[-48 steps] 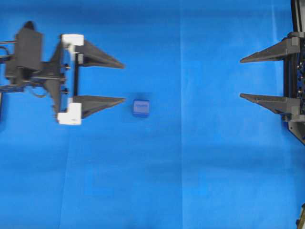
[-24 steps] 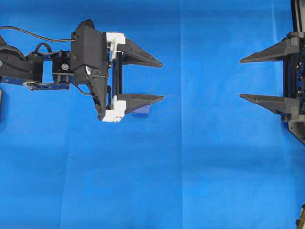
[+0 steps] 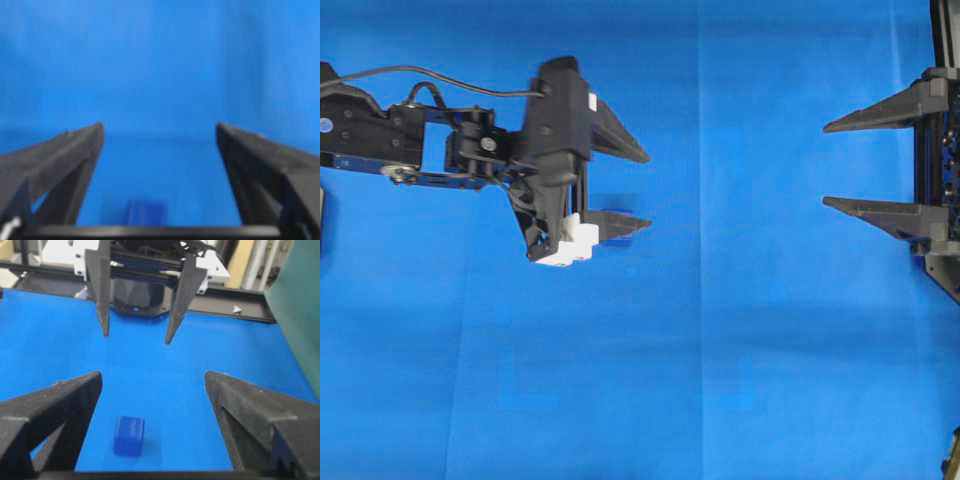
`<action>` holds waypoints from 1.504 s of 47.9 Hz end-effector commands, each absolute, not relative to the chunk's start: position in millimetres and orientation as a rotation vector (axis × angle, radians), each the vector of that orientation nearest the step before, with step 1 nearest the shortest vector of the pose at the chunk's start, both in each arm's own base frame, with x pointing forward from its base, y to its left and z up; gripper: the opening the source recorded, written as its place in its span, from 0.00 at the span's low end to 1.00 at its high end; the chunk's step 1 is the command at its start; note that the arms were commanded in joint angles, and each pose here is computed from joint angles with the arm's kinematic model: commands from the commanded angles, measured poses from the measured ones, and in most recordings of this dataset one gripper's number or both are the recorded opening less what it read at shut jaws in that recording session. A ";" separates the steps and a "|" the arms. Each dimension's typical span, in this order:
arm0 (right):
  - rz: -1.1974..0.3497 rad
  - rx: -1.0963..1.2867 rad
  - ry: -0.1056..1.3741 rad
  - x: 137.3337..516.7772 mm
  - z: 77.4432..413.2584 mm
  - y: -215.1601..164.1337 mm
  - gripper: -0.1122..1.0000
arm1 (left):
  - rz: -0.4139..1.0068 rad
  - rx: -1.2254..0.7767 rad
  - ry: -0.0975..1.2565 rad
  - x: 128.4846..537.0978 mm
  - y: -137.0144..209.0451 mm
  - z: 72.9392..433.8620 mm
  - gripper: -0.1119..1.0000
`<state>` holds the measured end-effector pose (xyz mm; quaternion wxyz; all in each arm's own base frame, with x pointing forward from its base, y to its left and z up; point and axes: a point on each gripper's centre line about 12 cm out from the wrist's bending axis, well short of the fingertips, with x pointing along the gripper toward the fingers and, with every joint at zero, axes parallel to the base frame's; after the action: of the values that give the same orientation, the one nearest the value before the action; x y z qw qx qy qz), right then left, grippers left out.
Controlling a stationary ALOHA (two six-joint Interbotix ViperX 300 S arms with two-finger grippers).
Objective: Handover the blue block to the right arm after grasping it with the left arm, then place it in the designated position.
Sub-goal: 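Move the left gripper over the blue cube and lower it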
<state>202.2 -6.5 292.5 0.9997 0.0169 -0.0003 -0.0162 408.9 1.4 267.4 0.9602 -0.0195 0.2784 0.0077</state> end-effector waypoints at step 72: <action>-0.034 0.033 -0.017 204.9 302.0 -7.0 0.97 | 0.008 -0.024 0.936 433.3 -6.6 280.3 0.94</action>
<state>202.2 -6.2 291.6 0.9997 0.0161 0.0036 -0.0155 432.4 -8.0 265.5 0.8833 -0.0113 0.4687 0.0027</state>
